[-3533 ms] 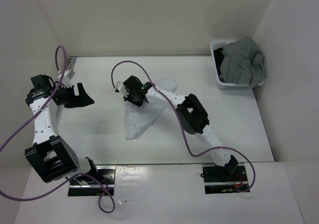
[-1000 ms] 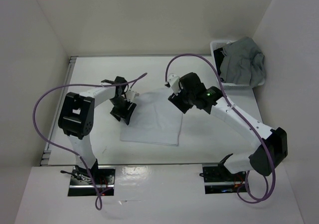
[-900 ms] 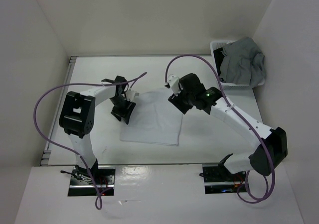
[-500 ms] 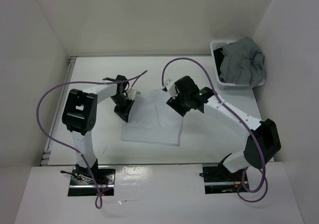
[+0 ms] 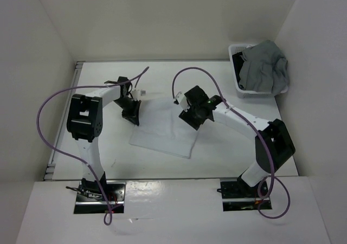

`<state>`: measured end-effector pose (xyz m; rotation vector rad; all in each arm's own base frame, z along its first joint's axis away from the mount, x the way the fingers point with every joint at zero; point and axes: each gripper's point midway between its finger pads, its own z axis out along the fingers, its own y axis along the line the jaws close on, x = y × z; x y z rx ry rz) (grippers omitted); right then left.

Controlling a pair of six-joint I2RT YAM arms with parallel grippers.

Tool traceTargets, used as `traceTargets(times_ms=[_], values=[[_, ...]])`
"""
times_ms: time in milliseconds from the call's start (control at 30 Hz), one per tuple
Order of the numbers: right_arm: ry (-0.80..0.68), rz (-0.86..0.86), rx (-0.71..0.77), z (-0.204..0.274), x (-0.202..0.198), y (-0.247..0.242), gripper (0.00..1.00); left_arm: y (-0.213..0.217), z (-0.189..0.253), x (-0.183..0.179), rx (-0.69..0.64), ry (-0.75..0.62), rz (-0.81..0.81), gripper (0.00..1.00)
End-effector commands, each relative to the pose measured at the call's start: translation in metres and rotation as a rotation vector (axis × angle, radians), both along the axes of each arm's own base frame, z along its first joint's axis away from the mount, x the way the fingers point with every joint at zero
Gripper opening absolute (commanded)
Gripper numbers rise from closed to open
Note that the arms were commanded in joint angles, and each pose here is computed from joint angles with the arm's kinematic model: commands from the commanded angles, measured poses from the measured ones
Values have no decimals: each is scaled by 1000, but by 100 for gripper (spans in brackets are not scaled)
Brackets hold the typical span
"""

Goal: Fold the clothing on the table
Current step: Flatten the skirt out

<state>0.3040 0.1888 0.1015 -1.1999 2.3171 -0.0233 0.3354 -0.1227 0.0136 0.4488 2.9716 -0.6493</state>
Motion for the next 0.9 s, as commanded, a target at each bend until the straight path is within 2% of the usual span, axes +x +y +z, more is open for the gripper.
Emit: traceTargets(times_ms=[0,167,400,633,867], values=[[-3,15,17,-5,6,10,69,27,-18,28,42,-61,79,0],[20,28,-12,-15,5,16,69,47,-21,39,38,-63,181,0],[46,122,31,-14,-7,42,69,56,-24,42,29,-56,219,0],[70,416,22,-13,-81,97,69,67,-25,51,25,-62,280,0],[96,495,-32,-30,-103,118,69,71,-22,58,4,-68,304,0]])
